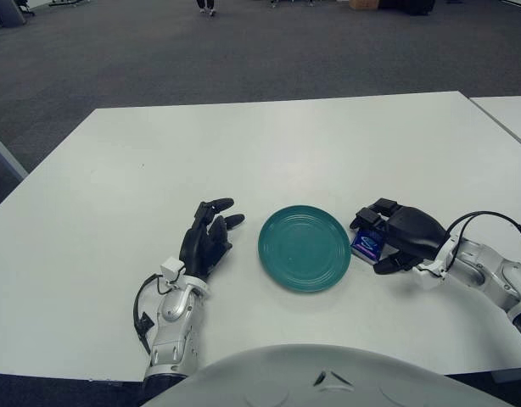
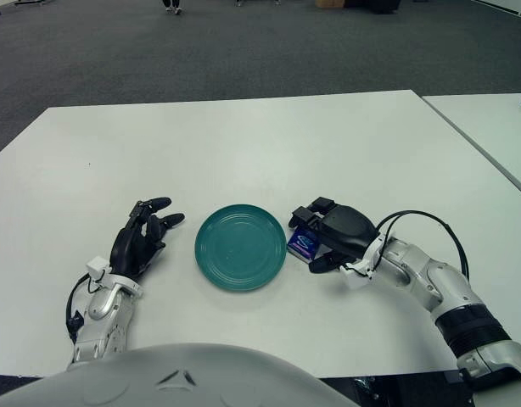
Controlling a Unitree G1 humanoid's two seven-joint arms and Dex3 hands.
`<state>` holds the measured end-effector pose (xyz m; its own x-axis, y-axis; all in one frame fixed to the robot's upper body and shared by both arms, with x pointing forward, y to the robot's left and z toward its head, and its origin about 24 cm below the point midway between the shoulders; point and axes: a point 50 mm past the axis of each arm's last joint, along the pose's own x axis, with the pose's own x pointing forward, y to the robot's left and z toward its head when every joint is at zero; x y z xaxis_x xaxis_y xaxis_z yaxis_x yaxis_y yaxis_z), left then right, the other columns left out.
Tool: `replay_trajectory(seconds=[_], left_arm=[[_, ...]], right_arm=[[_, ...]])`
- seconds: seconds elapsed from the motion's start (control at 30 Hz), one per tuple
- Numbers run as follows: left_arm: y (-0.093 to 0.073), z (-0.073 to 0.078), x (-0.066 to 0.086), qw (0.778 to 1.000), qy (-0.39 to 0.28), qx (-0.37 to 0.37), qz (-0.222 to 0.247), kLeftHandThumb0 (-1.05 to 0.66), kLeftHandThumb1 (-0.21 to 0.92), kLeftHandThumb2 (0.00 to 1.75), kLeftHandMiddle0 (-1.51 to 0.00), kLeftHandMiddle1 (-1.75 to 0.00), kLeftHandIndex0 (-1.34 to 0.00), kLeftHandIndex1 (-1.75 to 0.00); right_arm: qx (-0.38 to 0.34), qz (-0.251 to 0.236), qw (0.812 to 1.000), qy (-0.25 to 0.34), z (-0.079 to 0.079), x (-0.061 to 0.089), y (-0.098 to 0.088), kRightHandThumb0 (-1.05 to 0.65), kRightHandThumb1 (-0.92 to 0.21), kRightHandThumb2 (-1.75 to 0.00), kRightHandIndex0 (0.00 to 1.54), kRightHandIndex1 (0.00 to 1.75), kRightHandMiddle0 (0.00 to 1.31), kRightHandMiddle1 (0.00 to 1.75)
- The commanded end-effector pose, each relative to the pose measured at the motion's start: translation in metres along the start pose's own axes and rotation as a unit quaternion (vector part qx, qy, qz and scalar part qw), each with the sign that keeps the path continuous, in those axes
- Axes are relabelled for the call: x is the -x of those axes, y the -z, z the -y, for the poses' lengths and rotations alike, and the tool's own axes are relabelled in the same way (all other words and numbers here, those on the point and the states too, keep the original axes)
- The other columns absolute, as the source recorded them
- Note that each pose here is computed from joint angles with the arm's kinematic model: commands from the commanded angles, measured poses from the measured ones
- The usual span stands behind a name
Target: Put the gum into the plate.
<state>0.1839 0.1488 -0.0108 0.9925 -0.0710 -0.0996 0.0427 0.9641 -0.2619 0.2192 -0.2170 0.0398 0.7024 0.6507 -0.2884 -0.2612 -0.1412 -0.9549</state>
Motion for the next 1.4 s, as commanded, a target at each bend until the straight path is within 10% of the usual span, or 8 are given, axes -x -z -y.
replay_trajectory(seconds=[0.0, 0.6, 1.17, 1.37], left_arm=[[0.005, -0.003, 0.003, 1.0, -0.012, -0.002, -0.015, -0.76, 0.92, 0.8, -0.38, -1.05, -0.17, -1.29], [0.006, 0.0, 0.003, 1.0, -0.008, 0.006, -0.014, -0.74, 0.92, 0.79, -0.39, -1.05, -0.16, -1.28], [0.008, 0.0, 0.002, 1.0, -0.015, 0.003, -0.014, -0.74, 0.92, 0.8, -0.38, -1.06, -0.17, -1.28], [0.009, -0.002, 0.001, 1.0, -0.01, 0.01, -0.018, -0.74, 0.92, 0.8, -0.39, -1.05, -0.17, -1.28]], right_arm=[[0.022, -0.003, 0.999, -0.027, -0.008, 0.005, 0.0, -0.43, -0.66, -0.86, 0.35, 1.33, 0.35, 1.73], [0.062, -0.015, 0.998, -0.026, -0.006, 0.003, -0.002, -0.4, -0.65, -0.88, 0.48, 1.72, 0.36, 1.75], [0.08, -0.021, 0.996, -0.019, -0.007, 0.003, -0.001, -0.41, -0.62, -0.93, 0.6, 1.75, 0.39, 1.75], [0.077, -0.027, 0.997, 0.008, 0.018, -0.003, 0.001, -0.42, -0.56, -1.0, 0.63, 1.75, 0.43, 1.75]])
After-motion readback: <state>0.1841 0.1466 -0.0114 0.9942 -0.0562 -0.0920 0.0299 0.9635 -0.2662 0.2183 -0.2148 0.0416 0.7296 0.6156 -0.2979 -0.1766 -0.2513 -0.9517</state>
